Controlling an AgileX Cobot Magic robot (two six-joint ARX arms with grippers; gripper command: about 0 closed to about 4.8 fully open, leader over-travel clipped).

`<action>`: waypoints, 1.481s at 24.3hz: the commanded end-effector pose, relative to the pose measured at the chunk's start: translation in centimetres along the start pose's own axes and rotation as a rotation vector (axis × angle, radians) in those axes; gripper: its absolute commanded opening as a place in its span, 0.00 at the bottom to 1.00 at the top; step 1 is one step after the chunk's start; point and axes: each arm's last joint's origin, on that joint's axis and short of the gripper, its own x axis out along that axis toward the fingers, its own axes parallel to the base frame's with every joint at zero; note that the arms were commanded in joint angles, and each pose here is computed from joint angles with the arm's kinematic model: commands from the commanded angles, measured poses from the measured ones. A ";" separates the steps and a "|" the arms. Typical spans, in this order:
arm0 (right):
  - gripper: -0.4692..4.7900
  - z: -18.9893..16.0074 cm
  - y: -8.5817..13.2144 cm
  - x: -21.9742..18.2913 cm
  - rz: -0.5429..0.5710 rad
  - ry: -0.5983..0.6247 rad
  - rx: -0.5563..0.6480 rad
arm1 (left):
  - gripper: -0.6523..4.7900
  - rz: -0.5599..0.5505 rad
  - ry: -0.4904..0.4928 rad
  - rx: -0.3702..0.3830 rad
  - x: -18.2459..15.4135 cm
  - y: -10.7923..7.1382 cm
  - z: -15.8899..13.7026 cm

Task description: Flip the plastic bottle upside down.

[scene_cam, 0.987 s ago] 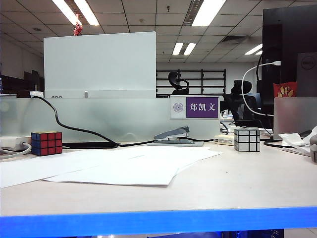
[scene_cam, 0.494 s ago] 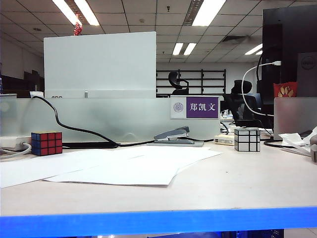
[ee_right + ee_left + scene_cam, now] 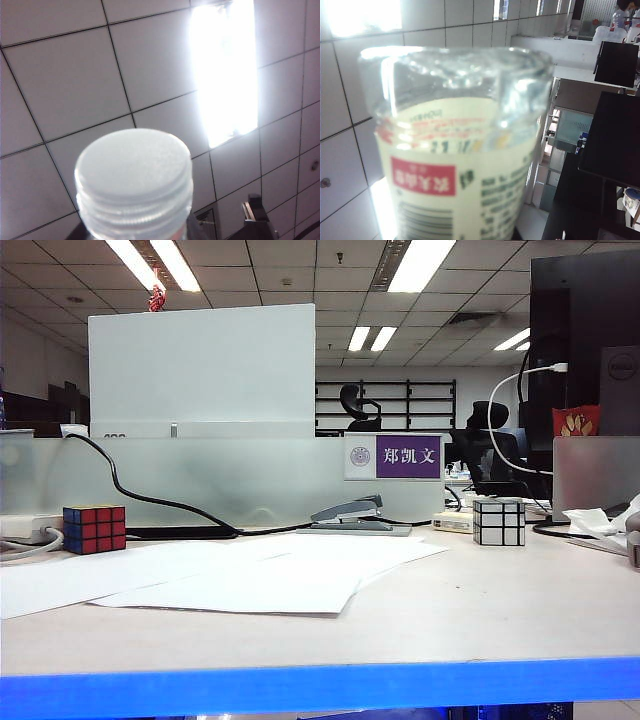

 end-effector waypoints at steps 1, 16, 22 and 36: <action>0.14 -0.5 0.5 0.4 0.021 0.027 0.026 | 0.11 0.063 0.016 0.014 0.0 0.3 0.0; 0.85 0.4 1.3 0.3 0.028 0.023 -0.003 | 0.11 0.083 0.027 0.018 0.0 0.3 0.0; 0.92 0.7 1.7 0.3 0.028 0.024 -0.016 | 0.11 0.112 0.044 0.047 0.0 0.4 -0.1; 1.00 3.9 6.8 0.3 0.073 0.002 -0.159 | 0.11 0.206 0.114 0.074 -0.1 0.6 -0.5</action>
